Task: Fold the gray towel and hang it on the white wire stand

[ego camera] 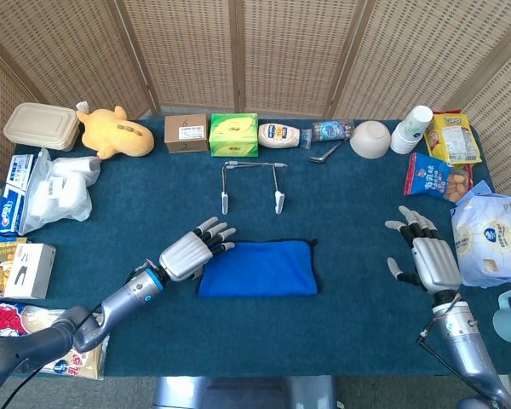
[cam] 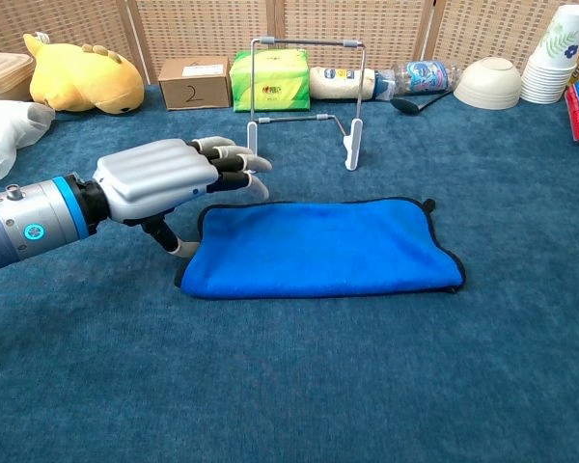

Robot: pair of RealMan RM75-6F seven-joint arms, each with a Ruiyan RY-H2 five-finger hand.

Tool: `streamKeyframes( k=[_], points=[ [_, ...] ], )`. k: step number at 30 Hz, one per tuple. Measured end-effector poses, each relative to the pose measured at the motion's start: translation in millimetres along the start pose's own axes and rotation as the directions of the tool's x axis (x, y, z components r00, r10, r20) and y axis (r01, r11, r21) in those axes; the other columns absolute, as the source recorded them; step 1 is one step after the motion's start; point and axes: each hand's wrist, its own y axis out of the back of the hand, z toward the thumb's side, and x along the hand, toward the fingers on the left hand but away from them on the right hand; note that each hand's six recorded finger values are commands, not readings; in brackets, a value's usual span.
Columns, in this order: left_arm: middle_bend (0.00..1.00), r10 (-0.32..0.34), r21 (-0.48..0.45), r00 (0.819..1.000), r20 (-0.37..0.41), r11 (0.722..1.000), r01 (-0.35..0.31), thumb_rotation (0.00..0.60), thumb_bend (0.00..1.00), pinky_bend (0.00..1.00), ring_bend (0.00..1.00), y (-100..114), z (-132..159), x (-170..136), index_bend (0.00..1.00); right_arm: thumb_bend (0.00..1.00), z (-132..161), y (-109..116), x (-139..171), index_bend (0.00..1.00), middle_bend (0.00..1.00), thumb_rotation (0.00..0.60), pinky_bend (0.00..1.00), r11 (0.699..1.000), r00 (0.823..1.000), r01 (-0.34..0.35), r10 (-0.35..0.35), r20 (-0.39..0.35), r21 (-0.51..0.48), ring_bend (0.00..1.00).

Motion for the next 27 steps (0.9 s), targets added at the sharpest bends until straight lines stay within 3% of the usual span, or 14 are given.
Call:
streamKeyframes(
  k=[17,27],
  points=[
    [0.12,0.022,-0.075,1.0,0.023,0.997,-0.02,0.6,0.41,0.0,0.0,4.1,7.5,5.7,0.29,0.37,-2.2,3.5,1.4,0.21,0.05,0.6,0.0,1.0,1.0,0.011,-0.011,0.008,-0.012,0.0],
    [0.12,0.006,-0.065,0.999,0.036,0.998,-0.003,0.6,0.41,0.0,0.0,1.9,6.7,5.0,0.29,0.37,-3.1,4.4,1.9,0.21,0.05,0.6,0.0,1.0,1.0,0.011,-0.011,0.011,-0.013,0.0]
  ],
)
